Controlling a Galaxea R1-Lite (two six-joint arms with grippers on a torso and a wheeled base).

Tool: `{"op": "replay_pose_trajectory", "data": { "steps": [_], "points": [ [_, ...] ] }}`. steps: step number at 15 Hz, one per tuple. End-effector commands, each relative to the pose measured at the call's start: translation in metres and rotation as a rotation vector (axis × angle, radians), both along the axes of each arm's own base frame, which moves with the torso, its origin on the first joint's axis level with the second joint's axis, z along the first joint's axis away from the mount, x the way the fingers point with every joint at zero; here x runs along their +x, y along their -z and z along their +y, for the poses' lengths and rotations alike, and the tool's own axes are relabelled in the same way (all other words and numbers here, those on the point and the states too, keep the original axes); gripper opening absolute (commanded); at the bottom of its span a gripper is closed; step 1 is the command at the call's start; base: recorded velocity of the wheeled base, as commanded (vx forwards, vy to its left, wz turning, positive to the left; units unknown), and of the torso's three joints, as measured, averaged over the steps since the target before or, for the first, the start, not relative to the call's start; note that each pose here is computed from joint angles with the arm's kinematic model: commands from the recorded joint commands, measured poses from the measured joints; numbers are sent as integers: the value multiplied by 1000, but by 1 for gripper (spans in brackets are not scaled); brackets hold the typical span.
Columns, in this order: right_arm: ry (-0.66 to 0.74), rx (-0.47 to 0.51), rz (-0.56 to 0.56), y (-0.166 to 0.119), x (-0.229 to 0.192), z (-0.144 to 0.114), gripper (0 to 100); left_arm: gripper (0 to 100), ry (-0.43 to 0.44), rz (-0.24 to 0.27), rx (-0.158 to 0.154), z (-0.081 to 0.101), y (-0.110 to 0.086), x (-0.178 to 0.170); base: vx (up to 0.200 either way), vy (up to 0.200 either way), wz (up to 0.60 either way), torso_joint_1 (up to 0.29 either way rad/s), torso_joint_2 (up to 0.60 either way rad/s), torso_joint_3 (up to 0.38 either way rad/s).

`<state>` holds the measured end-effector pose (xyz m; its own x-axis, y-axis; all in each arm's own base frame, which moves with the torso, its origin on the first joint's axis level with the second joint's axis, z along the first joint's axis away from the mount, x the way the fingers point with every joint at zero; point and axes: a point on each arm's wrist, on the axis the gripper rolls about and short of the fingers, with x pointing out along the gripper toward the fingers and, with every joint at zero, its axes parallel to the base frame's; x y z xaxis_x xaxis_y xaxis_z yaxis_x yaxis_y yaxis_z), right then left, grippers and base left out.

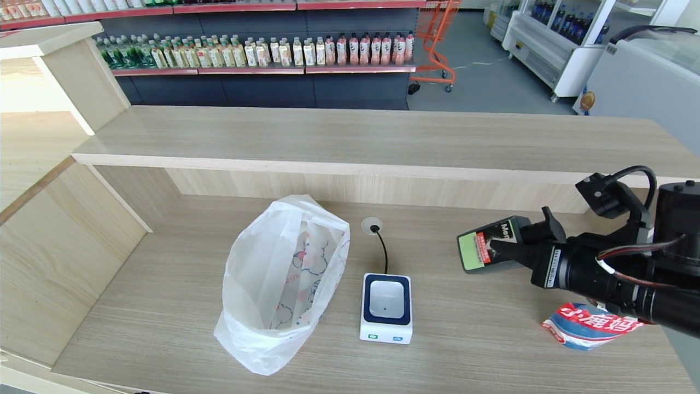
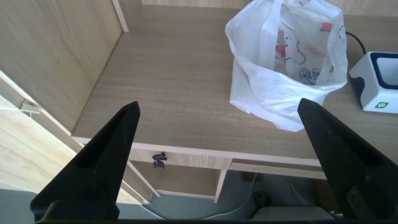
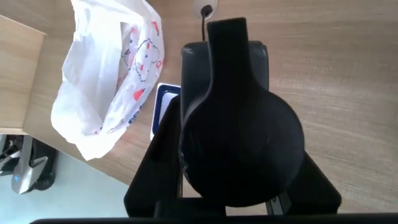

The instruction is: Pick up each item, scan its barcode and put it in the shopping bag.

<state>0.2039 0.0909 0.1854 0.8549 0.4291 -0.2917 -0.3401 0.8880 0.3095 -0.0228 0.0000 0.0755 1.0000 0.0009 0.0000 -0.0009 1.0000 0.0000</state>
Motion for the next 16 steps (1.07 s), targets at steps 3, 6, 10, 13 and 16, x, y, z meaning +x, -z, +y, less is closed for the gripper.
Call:
{"op": "replay_pose_trajectory", "data": {
  "steps": [3, 6, 10, 13, 16],
  "points": [
    [11, 39, 52, 3, 0, 0, 0, 100, 1, 0, 5, 0, 0, 0, 0, 133, 0, 15, 5, 0],
    [2, 36, 66, 4, 16, 8, 0, 100, 1, 0, 3, 0, 0, 0, 0, 0, 0, 0, 0, 0],
    [-83, 39, 98, 11, 65, 44, 0, 100, 1, 0, 3, 0, 0, 0, 0, 0, 0, 0, 0, 0],
    [-161, 29, 115, 23, 93, 87, 0, 100, 1, 0, 3, 0, 0, 0, 0, 0, 0, 0, 0, 0],
    [-236, -1, 151, 44, 94, 121, 0, 100, 1, 0, 3, 0, 0, 0, 0, 0, 0, 0, 0, 0]
  ]
}}
